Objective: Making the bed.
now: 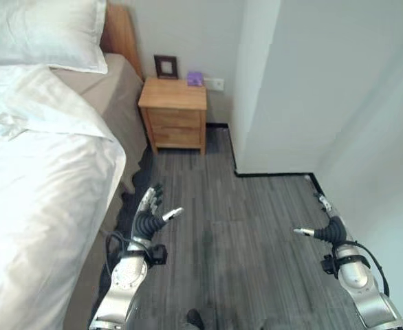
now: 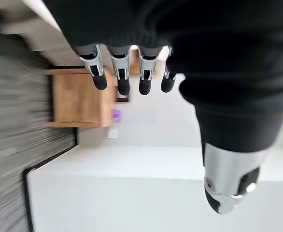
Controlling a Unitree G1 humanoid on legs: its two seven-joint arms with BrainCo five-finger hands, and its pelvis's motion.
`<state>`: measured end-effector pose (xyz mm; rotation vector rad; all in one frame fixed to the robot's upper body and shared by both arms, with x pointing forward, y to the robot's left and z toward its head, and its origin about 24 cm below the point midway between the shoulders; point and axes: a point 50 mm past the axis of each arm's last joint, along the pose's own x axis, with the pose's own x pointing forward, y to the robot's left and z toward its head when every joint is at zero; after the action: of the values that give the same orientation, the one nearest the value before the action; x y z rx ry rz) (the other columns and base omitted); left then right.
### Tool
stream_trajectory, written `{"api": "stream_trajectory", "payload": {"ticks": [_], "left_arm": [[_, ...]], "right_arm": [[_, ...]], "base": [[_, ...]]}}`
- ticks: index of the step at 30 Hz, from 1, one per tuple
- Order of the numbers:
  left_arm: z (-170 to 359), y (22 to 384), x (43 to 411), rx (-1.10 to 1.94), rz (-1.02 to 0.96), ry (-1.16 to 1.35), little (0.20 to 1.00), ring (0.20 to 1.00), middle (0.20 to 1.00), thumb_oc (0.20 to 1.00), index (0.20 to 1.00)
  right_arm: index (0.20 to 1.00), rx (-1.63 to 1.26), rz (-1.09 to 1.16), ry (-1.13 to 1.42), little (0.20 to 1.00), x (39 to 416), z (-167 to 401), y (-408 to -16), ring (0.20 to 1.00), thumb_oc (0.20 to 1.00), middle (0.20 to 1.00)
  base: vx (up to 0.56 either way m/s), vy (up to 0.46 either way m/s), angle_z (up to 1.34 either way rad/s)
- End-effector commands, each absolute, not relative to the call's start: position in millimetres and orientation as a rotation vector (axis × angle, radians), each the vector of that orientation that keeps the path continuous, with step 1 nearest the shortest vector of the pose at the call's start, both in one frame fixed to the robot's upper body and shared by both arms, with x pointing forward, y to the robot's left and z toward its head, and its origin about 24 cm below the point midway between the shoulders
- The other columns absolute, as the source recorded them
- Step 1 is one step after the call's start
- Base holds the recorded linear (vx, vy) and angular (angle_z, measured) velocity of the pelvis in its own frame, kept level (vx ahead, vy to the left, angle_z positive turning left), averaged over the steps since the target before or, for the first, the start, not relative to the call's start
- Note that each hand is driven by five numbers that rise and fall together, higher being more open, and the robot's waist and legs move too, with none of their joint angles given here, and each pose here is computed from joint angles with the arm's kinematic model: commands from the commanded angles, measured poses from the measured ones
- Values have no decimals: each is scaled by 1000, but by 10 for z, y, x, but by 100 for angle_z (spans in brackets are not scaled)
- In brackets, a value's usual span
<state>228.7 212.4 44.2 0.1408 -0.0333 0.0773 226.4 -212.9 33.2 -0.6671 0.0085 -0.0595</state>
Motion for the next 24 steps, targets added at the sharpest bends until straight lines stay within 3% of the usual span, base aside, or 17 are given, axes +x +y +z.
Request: {"api": "stream_trajectory", "payload": {"ticks": [1, 17, 24], "left_arm": [[582, 2099, 2239, 202, 39, -113, 1000, 1000, 1000, 1000, 1000], [413, 2017, 2177, 184, -12, -52, 1000, 1000, 1000, 1000, 1000], [514, 1960, 2263, 76, 19, -107, 1000, 1000, 1000, 1000, 1000]], "right_arm": [[1000, -682, -104, -150, 1000, 2433, 672, -2186, 1000, 1000, 1000], [1000, -726, -81, -19, 1000, 2157, 449, -2339, 1000, 1000, 1000], [1000, -730, -113, -81, 1000, 2318, 631, -2437, 1000, 1000, 1000]], "base": [[388, 26, 30], [297, -98, 18], [178, -281, 5]]}}
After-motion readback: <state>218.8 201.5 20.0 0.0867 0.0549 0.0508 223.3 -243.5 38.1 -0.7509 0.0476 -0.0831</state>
